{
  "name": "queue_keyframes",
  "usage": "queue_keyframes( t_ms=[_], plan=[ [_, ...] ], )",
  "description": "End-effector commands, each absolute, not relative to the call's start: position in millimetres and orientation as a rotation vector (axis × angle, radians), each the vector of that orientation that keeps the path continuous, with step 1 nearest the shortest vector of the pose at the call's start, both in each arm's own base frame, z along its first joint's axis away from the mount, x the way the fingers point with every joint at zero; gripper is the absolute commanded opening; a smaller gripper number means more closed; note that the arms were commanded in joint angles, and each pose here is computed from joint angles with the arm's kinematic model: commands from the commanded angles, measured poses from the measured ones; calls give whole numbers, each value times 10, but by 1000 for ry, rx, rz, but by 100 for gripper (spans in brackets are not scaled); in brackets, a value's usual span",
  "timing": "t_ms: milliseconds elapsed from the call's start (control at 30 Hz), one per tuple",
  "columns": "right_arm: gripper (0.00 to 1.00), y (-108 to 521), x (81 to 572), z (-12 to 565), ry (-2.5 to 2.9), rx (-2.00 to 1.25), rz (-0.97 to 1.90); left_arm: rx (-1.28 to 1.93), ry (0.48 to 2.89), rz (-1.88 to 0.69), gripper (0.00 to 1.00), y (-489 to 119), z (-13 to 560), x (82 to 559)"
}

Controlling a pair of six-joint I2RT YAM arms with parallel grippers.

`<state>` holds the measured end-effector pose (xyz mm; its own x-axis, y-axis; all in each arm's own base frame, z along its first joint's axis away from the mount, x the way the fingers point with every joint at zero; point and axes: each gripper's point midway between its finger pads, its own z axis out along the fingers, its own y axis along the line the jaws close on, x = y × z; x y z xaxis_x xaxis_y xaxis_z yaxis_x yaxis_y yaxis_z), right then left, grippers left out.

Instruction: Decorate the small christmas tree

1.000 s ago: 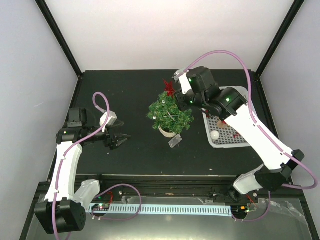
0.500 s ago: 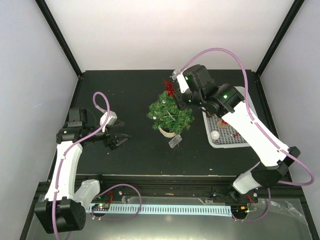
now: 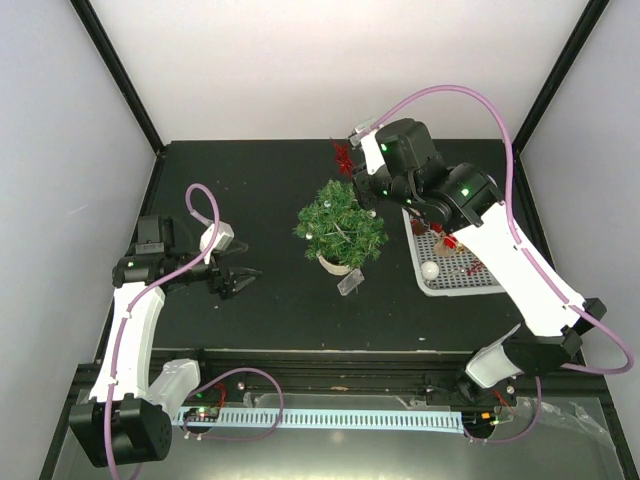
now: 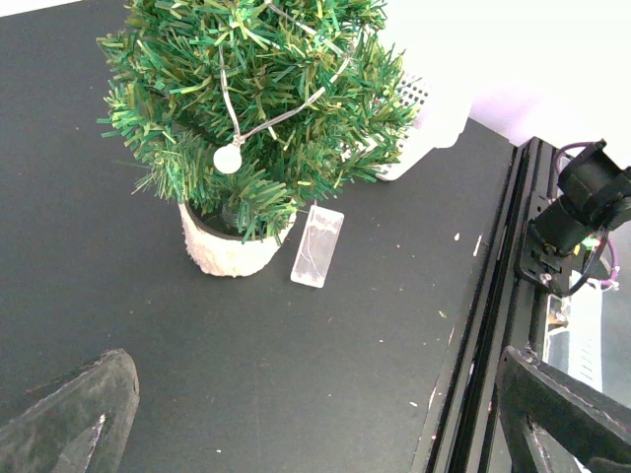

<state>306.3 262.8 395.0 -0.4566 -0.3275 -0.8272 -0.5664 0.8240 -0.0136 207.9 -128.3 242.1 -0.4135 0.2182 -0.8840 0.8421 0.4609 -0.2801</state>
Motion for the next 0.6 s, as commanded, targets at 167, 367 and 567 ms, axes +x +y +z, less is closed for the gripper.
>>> queue_keyframes(
  t_ms=[167, 367, 567],
  plan=[
    [1, 2693, 3033, 3922, 2096, -673, 365, 909, 1849, -976, 99, -1304, 2499, 2050],
    [1, 2708, 3016, 3801, 2124, -692, 360, 909, 1849, -976, 99, -1304, 2500, 2047],
    [1, 2686, 2990, 3720, 2145, -701, 351, 909, 1850, -979, 99, -1306, 2496, 2047]
  ],
)
